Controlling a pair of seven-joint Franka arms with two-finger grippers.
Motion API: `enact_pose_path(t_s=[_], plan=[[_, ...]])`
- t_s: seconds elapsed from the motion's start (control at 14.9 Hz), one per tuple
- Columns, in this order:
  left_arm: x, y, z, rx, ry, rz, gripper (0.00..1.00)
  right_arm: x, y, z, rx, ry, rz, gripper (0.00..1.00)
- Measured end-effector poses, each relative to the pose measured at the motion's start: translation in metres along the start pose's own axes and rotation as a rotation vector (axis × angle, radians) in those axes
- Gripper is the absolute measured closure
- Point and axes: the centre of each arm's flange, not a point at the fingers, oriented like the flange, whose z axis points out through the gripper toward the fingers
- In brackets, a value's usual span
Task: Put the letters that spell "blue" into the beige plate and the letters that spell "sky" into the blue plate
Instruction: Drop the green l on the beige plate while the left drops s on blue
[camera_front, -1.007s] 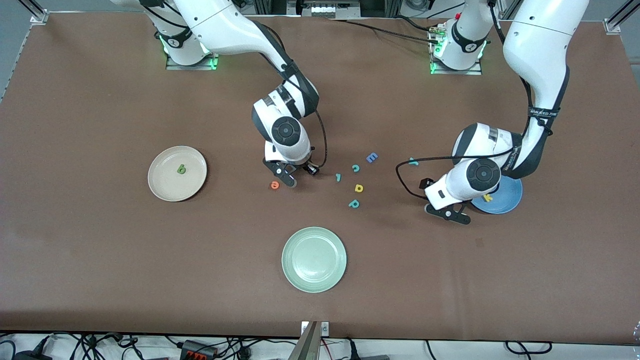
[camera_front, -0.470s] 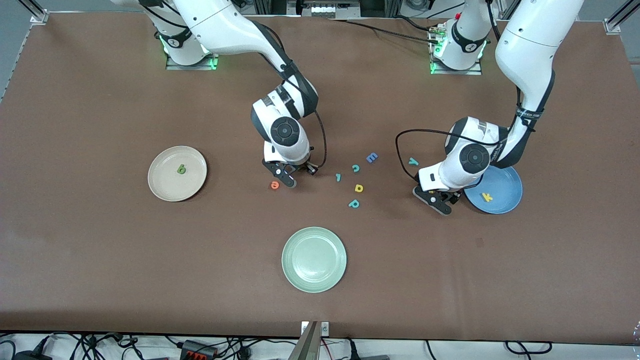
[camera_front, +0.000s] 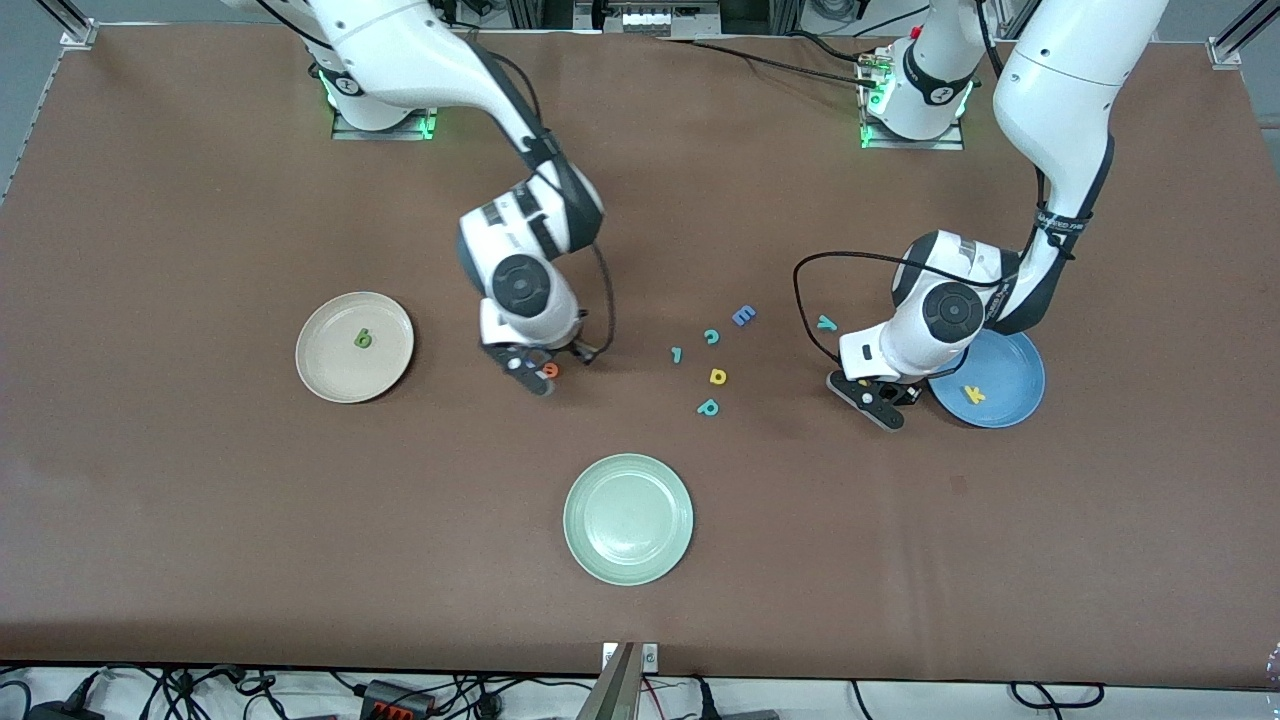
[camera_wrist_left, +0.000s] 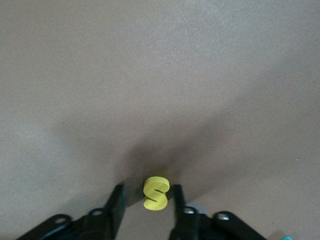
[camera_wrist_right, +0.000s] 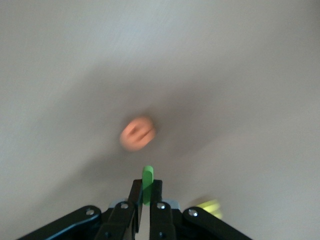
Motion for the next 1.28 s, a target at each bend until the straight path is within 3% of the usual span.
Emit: enact_pose_path(t_s=[0.13,0.34,0.67,0.94,1.01,1.14,1.28], plan=[[0.0,0.0,-0.001,0.001,0.001,0.0,0.78,0.06,0.046,-0.034,-0.049,-0.031,-0.054,0.91],[0.001,0.0,-0.005,0.002,-0.002,0.003,0.78,0.125,0.115,-0.044,-0.089,-0.078,-0.146,0.91],[0.002,-0.02,-0.068,-0.001,-0.121,-0.026,0.78,0.147,0.175,0.01,-0.147,-0.147,-0.245,0.91],[-0.042,-0.09,-0.083,-0.032,-0.202,-0.159,0.78,0.154,0.197,0.038,-0.136,-0.129,-0.274,0.91],[-0.056,-0.107,-0.076,-0.046,-0.214,-0.189,0.78,0.158,0.203,0.04,-0.133,-0.129,-0.273,0.88],[-0.073,-0.125,-0.06,-0.07,-0.236,-0.223,0.78,0.167,0.209,0.038,-0.125,-0.128,-0.262,0.67],[-0.079,-0.13,-0.052,-0.079,-0.246,-0.237,0.68,0.167,0.204,0.026,-0.1,-0.113,-0.262,0.48]])
